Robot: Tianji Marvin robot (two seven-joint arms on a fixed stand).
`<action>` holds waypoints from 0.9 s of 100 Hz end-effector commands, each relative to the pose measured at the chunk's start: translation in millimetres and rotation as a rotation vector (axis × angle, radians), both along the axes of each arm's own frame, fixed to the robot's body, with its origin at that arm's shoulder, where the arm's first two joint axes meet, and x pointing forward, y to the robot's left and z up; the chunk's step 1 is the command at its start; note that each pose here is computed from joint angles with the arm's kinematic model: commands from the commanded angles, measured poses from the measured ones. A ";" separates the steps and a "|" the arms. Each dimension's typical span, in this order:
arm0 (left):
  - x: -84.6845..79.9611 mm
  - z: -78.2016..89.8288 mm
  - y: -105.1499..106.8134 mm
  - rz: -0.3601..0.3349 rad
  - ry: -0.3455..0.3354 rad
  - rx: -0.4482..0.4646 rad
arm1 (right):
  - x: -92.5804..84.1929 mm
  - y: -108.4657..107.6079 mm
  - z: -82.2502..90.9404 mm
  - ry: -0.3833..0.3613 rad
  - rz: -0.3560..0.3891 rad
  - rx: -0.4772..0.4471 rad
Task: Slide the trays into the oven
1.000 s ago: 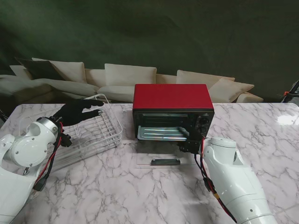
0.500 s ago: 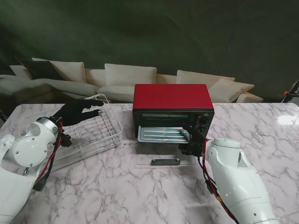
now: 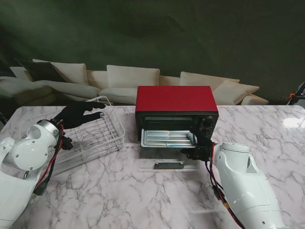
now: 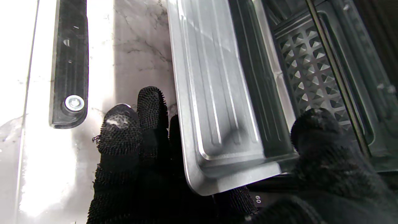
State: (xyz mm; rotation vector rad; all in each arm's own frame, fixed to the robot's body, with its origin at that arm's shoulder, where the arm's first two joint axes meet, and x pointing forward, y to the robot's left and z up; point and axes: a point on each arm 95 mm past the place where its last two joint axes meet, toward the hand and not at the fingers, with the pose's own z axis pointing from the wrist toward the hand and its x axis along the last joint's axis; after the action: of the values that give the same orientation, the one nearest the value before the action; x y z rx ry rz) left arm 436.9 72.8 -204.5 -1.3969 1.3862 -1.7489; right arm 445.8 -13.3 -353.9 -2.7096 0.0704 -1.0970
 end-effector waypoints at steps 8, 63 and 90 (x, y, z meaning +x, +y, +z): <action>0.5 -1.1 -0.9 -0.007 0.016 0.007 | -13.8 -10.2 -23.0 0.068 -0.017 -0.016; 1.0 -1.6 -0.4 -0.006 0.006 0.002 | -39.1 -42.6 -6.0 0.009 -0.004 -0.054; 1.2 -1.8 -1.2 -0.011 0.008 0.001 | -53.5 -60.5 9.8 -0.065 -0.030 -0.046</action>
State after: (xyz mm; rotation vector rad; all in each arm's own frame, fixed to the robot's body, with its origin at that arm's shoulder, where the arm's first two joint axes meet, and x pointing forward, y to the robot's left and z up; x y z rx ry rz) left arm 438.2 72.8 -203.9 -1.3916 1.3830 -1.7528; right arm 397.6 -67.2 -346.1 -2.7183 0.0705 -1.1967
